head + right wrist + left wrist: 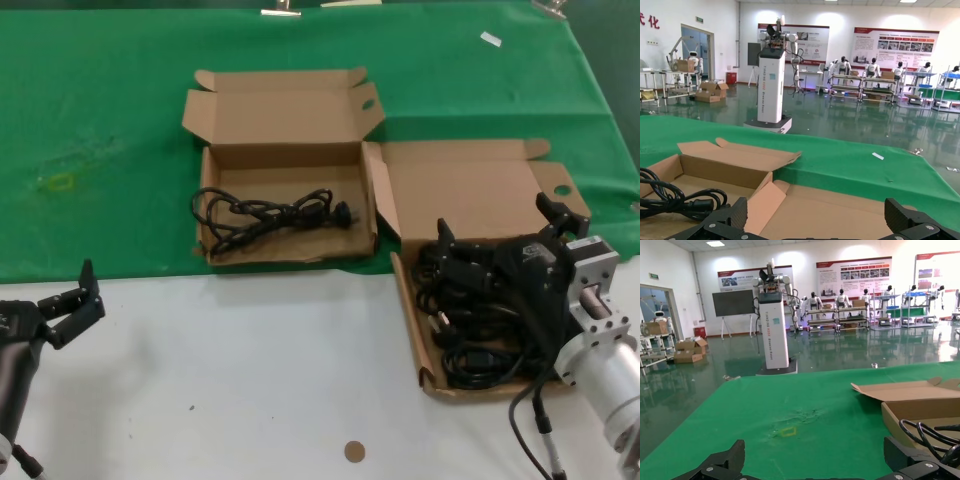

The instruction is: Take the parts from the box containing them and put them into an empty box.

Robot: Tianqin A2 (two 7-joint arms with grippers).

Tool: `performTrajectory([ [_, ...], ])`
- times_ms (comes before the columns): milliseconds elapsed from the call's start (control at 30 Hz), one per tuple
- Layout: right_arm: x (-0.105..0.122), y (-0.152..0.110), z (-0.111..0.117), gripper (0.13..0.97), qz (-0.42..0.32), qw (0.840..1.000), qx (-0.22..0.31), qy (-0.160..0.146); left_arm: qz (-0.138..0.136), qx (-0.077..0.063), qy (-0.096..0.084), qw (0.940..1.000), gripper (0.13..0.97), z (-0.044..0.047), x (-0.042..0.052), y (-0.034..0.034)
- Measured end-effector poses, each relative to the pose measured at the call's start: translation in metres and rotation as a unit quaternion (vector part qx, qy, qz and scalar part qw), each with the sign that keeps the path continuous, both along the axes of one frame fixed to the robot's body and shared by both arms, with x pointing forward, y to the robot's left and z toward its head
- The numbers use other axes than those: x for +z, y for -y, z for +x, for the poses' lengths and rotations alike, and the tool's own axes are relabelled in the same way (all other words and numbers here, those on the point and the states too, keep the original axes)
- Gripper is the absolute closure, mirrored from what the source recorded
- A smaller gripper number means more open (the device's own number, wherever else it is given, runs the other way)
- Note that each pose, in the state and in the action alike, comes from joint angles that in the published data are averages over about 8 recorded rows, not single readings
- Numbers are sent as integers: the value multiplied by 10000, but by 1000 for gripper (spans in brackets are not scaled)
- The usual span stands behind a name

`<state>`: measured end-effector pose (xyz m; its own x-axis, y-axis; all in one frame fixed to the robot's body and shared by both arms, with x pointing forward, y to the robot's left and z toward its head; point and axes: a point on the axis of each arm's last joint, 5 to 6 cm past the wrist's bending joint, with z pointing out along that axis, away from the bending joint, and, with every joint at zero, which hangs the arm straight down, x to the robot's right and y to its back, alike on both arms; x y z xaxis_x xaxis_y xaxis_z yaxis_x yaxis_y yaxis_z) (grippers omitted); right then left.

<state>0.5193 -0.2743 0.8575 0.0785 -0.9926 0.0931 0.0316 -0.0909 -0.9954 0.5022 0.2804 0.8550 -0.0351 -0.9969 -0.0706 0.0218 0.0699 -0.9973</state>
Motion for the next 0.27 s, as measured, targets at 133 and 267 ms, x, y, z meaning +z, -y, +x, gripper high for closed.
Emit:
performTrajectory([
  [133,0,0,0,130,0,10000,0,0,0,0,0,10000,132,0,0,0],
  [267,0,0,0,130,0,10000,0,0,0,0,0,10000,132,0,0,0],
])
